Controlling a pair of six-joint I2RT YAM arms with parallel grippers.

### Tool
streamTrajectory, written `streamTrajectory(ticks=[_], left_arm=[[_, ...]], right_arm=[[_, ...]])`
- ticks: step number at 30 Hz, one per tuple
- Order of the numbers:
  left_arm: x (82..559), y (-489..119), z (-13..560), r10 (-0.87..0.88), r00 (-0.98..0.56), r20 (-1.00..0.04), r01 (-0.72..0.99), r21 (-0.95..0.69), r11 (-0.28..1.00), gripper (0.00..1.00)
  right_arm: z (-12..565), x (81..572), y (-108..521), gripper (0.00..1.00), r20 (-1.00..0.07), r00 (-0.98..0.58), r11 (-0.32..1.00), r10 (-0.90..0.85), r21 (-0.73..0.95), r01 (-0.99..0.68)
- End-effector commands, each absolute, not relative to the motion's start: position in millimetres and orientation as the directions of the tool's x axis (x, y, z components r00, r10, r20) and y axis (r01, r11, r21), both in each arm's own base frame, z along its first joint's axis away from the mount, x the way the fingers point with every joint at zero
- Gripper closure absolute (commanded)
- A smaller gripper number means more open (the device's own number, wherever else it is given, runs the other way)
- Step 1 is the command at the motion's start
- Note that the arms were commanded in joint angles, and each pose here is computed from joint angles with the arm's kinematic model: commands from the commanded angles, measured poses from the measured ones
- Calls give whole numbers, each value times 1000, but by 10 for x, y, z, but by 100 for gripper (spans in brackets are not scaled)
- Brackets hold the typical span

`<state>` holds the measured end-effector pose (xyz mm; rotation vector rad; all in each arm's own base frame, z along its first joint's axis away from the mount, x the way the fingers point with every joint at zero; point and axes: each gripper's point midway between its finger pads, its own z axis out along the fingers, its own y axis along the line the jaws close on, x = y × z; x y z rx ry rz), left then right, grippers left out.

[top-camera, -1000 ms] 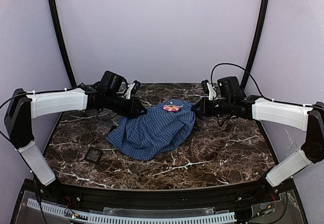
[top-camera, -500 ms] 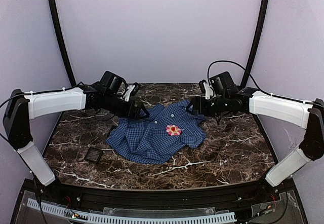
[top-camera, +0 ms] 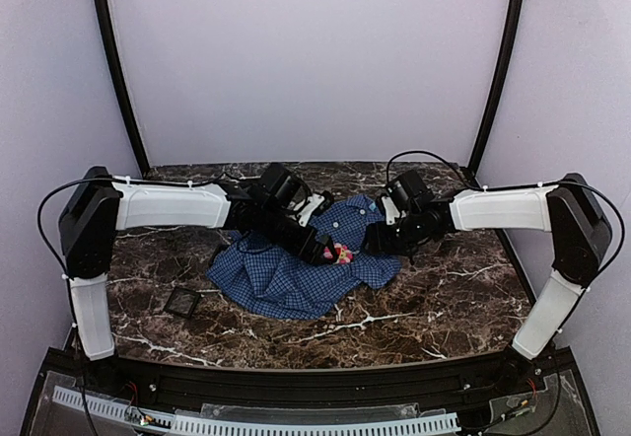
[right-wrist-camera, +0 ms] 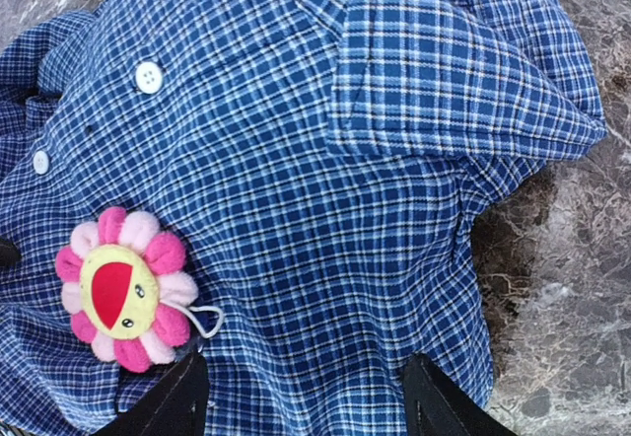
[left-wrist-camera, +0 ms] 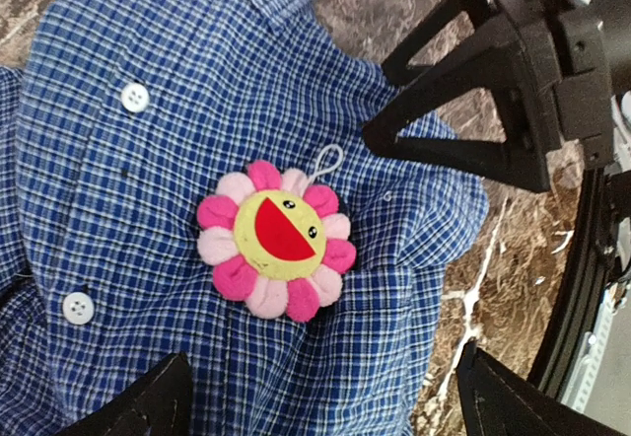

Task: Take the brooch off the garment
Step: Pick up the brooch from the crumpled clothing.

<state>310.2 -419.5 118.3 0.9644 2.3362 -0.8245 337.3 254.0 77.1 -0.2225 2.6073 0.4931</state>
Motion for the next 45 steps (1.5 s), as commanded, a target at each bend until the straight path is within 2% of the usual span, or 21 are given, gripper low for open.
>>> streamTrajectory(ticks=[1, 5, 8, 11, 14, 20, 27, 37, 45], left_arm=[[3131, -4231, 1076, 520, -583, -624, 779, -247, 577, 5], [3213, -4267, 992, 512, -575, -638, 770, -211, 602, 5], [3233, -4273, 902, 528, -565, -634, 771, -179, 611, 5], [3246, -4296, 895, 537, -541, -647, 774, -134, 618, 5], [3306, -4356, 943, 523, -516, -678, 775, -109, 623, 4], [3381, -4563, 1066, 491, -472, -732, 781, -89, 619, 4], [3444, -4652, 898, 512, -478, -714, 778, -74, 624, 4], [3386, -4648, 693, 575, -457, -678, 799, -29, 601, 3], [3674, -4367, 722, 565, -479, -671, 670, 136, 730, 3]], right_arm=[[557, 3383, 2547, 35, -478, -874, 931, -85, 274, -240], [377, 3326, 2603, 37, -453, -885, 934, -103, 263, -243], [286, 3277, 2591, 46, -437, -894, 939, -98, 258, -229], [271, 3250, 2576, 59, -436, -896, 939, -85, 266, -218], [277, 3228, 2562, 76, -438, -896, 938, -77, 271, -214], [341, 3178, 2593, 100, -444, -894, 925, -61, 311, -218], [615, 3132, 2673, 100, -502, -864, 880, -21, 402, -254], [759, 3129, 2688, 100, -528, -849, 864, 1, 428, -264], [875, 3082, 2679, 100, -554, -832, 847, 7, 445, -290]])
